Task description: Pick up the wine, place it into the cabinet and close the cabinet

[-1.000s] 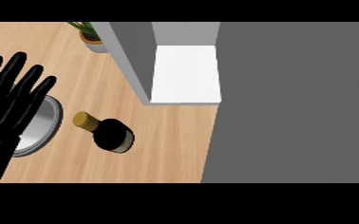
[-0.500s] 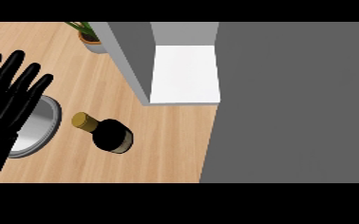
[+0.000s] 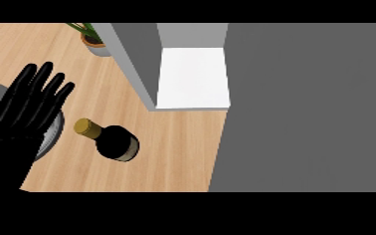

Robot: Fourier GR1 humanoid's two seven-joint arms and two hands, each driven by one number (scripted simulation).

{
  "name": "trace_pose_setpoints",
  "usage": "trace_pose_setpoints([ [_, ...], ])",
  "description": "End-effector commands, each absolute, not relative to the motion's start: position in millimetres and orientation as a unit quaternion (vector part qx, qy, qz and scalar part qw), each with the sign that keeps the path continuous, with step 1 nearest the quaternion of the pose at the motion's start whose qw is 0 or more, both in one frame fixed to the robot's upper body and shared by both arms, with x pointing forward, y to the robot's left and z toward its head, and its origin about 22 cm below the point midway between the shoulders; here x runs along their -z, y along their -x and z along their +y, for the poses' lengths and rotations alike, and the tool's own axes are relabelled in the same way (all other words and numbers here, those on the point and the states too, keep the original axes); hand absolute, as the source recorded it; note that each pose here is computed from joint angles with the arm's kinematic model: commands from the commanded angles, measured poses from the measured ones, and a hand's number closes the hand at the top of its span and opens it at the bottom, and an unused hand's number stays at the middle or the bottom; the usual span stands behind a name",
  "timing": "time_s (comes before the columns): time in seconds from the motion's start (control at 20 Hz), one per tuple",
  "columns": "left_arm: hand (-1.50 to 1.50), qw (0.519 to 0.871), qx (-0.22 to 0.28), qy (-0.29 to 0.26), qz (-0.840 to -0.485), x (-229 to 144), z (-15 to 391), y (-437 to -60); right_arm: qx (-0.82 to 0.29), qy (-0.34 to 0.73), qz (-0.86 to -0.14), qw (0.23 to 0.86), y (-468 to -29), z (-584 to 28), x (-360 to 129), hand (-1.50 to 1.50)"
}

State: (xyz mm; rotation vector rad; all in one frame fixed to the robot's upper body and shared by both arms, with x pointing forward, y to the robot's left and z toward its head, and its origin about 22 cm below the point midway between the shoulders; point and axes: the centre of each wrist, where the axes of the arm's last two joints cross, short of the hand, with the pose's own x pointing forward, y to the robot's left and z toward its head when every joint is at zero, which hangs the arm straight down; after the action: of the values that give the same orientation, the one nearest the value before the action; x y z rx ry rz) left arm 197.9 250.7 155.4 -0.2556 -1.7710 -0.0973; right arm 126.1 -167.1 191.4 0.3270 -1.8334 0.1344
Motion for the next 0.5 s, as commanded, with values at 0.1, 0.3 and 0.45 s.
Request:
trace_pose_setpoints([
  [0.1,-1.5,0.625,0.037,0.101,-0.773,-122.3,257.7,-194.1,-0.047,-0.112,-0.818,0.563,-84.6,-178.3,-213.3,-1.5],
  [0.3,-1.5,0.641,0.031,0.088,-0.762,-104.1,265.0,-209.5,-0.04,-0.118,-0.826,0.55,-86.6,-182.0,-220.1,-1.5],
  [0.45,-1.5,0.636,0.033,0.081,-0.767,-90.3,263.5,-213.5,-0.047,-0.113,-0.822,0.556,-92.5,-182.5,-219.8,-1.5],
])
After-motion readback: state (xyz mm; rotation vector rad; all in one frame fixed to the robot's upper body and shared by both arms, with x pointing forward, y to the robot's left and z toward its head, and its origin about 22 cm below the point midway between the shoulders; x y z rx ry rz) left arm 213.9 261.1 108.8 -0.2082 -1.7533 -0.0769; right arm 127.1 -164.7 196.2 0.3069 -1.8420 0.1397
